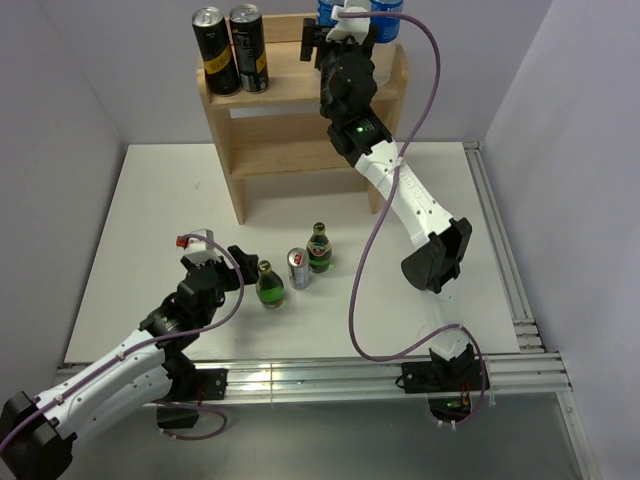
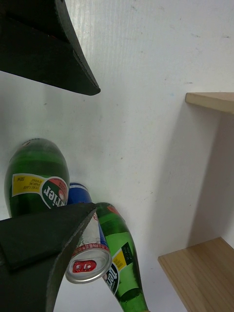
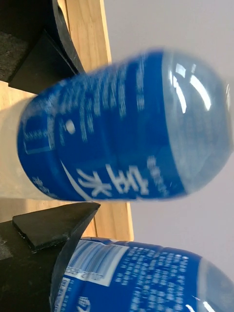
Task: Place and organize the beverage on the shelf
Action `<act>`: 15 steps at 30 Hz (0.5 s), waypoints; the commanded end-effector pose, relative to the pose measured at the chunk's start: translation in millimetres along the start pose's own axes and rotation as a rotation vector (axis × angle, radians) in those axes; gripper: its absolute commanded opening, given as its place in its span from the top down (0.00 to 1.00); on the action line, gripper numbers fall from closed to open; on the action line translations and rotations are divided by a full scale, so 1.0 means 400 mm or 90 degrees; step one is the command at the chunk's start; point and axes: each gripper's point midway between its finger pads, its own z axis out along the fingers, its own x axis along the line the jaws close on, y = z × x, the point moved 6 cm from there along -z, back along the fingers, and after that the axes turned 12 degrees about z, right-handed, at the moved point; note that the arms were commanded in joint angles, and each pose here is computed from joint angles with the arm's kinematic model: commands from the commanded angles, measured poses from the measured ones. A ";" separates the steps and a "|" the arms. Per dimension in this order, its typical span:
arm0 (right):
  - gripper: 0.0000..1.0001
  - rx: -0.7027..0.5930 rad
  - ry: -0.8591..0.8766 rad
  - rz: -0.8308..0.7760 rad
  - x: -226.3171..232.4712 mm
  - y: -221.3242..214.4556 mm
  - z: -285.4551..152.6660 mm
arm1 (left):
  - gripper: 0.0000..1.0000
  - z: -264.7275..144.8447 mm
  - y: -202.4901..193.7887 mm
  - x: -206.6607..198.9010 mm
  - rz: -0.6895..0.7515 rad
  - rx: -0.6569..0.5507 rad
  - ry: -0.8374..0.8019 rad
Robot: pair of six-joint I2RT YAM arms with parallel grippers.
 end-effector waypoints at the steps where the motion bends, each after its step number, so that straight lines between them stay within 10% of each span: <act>1: 0.14 -0.039 -0.015 0.034 -0.018 0.071 -0.004 | 0.01 0.001 0.012 -0.010 -0.001 -0.016 -0.016; 15: 0.14 0.008 -0.045 0.023 -0.034 0.030 -0.108 | 0.01 0.002 0.013 -0.010 0.000 -0.015 -0.014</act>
